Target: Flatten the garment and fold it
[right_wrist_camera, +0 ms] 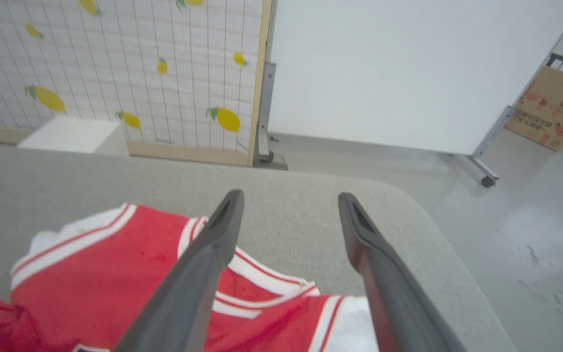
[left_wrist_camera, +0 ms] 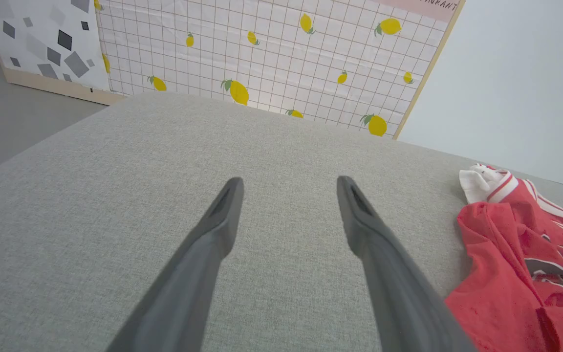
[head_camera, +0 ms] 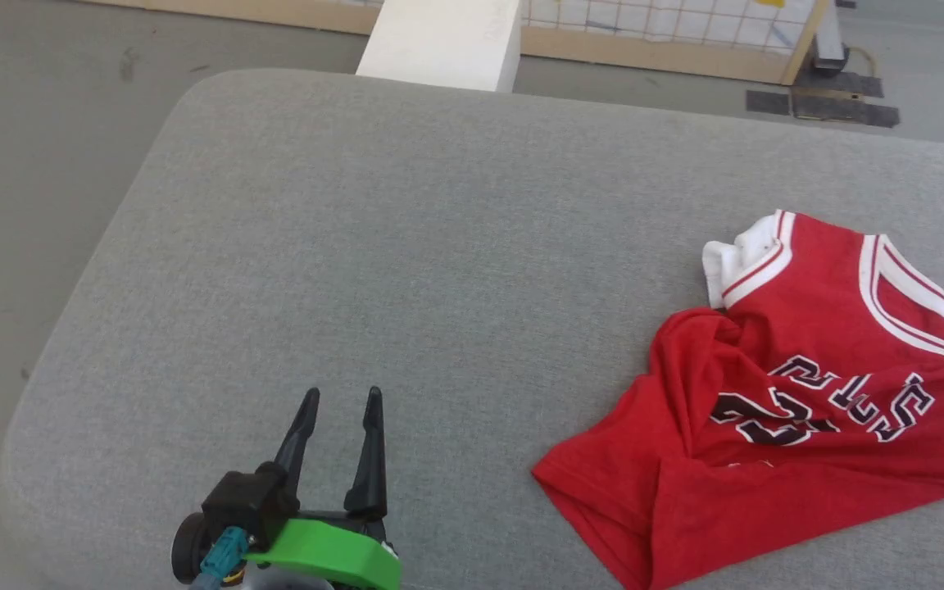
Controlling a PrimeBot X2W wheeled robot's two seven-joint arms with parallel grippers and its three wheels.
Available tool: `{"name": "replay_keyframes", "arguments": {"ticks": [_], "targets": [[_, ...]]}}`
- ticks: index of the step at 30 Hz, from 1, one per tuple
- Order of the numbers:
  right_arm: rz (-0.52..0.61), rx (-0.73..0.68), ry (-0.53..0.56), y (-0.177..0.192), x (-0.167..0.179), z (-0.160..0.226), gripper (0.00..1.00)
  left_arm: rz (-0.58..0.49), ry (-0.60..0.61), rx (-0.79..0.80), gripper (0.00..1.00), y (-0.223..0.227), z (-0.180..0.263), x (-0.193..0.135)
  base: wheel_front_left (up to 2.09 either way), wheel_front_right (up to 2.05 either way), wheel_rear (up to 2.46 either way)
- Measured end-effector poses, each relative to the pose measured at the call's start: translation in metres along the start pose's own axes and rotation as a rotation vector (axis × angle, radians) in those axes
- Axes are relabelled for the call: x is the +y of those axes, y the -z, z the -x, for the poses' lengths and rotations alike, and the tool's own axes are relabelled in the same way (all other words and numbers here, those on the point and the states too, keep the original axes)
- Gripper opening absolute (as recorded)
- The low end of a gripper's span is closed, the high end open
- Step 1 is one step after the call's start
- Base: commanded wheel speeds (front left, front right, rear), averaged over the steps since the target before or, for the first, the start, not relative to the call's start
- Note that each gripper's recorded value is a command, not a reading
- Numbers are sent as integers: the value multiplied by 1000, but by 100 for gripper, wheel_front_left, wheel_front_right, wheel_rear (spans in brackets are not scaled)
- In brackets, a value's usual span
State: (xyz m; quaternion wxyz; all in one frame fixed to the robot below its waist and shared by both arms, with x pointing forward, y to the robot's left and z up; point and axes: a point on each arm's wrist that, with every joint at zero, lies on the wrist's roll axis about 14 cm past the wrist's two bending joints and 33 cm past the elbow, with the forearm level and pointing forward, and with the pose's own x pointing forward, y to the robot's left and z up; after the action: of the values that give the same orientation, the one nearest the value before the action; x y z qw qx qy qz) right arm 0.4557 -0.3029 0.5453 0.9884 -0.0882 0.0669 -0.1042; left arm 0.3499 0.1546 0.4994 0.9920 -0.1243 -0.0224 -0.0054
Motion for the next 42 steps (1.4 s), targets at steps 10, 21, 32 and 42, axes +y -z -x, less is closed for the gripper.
{"name": "replay_keyframes", "arguments": {"ticks": [10,21,32,42], "targets": [[-96,-242,-25,-19,27,62,100,-6,31,-47,100,-15,-1,-8,0,0,0],[-184,-165,-78,40,39,93,100,-7,27,5,100,1,4,-6,0,0,0],[-173,-152,-77,42,42,80,100,-149,445,111,100,-17,-75,-112,0,0,0],[-172,-102,-90,57,53,62,100,-202,611,488,100,49,-96,-170,0,0,0]]}}
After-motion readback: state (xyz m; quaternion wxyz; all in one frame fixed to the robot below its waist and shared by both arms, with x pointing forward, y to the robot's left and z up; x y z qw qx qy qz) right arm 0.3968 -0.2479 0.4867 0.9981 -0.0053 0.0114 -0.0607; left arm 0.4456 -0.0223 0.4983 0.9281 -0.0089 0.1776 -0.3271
